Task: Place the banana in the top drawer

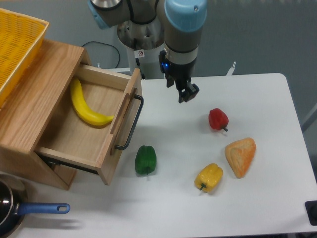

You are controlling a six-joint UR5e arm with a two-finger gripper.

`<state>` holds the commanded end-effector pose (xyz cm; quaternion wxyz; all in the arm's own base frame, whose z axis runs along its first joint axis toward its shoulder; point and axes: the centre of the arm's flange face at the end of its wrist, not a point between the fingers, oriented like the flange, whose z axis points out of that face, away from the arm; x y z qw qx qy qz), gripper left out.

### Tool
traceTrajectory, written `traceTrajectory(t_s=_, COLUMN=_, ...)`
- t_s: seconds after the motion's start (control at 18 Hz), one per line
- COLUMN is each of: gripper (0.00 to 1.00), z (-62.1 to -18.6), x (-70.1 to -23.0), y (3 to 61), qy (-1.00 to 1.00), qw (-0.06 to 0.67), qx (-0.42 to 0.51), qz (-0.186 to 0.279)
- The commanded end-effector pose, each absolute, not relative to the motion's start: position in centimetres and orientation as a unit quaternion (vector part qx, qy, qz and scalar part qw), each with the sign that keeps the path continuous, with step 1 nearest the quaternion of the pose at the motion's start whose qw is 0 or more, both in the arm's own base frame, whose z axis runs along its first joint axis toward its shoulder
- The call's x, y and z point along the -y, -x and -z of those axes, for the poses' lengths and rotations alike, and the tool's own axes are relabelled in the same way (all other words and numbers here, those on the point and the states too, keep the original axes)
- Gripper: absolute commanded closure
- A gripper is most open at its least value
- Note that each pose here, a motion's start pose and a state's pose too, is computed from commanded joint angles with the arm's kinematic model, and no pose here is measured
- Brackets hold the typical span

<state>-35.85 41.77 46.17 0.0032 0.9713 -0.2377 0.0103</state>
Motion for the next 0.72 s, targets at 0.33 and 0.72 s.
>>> traceTrajectory(t_s=0.33, gripper=0.0, z=-46.3, x=-42.1, y=36.2, qy=-0.97, qw=-0.006, qx=0.242, qz=0.009)
traceTrajectory(t_s=0.72, gripper=0.0, z=-45.1, x=-42.1, y=37.9, qy=-0.974, qw=-0.008, qx=0.225, qz=0.006)
